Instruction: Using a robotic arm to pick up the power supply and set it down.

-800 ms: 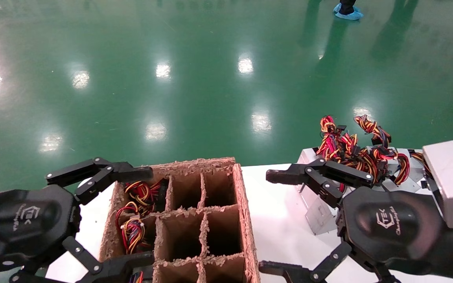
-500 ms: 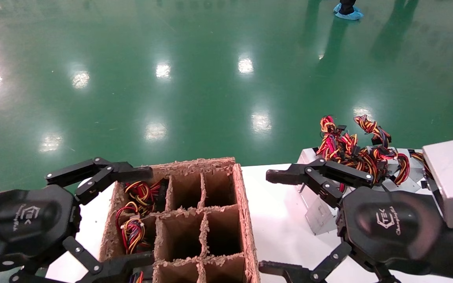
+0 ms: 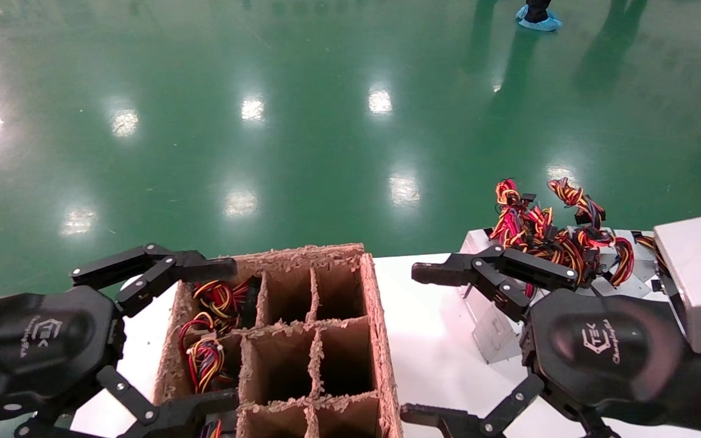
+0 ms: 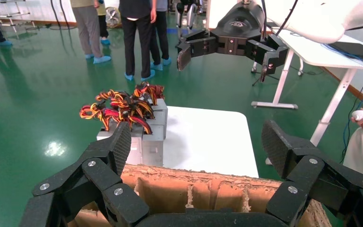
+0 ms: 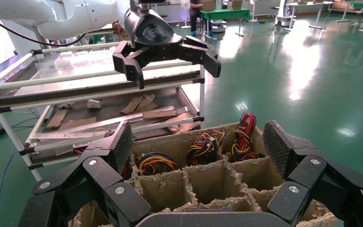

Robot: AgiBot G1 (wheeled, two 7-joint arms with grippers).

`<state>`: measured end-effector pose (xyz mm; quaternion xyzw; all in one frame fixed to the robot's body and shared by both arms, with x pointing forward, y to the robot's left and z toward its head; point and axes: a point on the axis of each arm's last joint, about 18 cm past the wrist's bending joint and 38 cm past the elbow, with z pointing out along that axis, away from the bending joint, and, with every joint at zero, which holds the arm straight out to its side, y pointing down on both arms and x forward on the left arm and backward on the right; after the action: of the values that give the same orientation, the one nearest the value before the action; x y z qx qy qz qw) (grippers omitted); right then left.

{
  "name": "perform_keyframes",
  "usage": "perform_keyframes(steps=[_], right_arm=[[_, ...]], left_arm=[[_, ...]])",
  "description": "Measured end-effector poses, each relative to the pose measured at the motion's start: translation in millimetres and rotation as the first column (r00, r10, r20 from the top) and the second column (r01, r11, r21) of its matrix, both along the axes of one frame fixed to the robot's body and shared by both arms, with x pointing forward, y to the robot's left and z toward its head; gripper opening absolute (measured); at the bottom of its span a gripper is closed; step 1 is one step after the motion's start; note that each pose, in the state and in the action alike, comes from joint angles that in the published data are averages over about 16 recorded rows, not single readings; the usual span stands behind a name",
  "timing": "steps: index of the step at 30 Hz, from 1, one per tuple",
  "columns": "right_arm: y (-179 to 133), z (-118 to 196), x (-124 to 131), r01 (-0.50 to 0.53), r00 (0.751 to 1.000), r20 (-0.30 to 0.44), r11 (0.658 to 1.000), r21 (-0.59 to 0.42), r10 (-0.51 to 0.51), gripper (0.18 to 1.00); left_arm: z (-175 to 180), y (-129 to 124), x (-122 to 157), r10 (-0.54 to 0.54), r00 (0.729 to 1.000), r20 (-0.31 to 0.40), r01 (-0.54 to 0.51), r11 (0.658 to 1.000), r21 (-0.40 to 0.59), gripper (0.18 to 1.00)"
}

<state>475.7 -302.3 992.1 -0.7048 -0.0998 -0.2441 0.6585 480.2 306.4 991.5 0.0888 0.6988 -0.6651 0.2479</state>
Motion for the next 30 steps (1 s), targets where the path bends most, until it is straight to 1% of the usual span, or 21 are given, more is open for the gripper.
perform_keyframes(steps=[30], right_arm=[[0.0, 0.0, 0.0, 0.0, 1.0, 0.0, 1.0, 0.0, 0.0, 1.001]], left_arm=[[0.0, 0.0, 0.0, 0.0, 1.0, 0.0, 0.0, 1.0, 0.0, 1.0]])
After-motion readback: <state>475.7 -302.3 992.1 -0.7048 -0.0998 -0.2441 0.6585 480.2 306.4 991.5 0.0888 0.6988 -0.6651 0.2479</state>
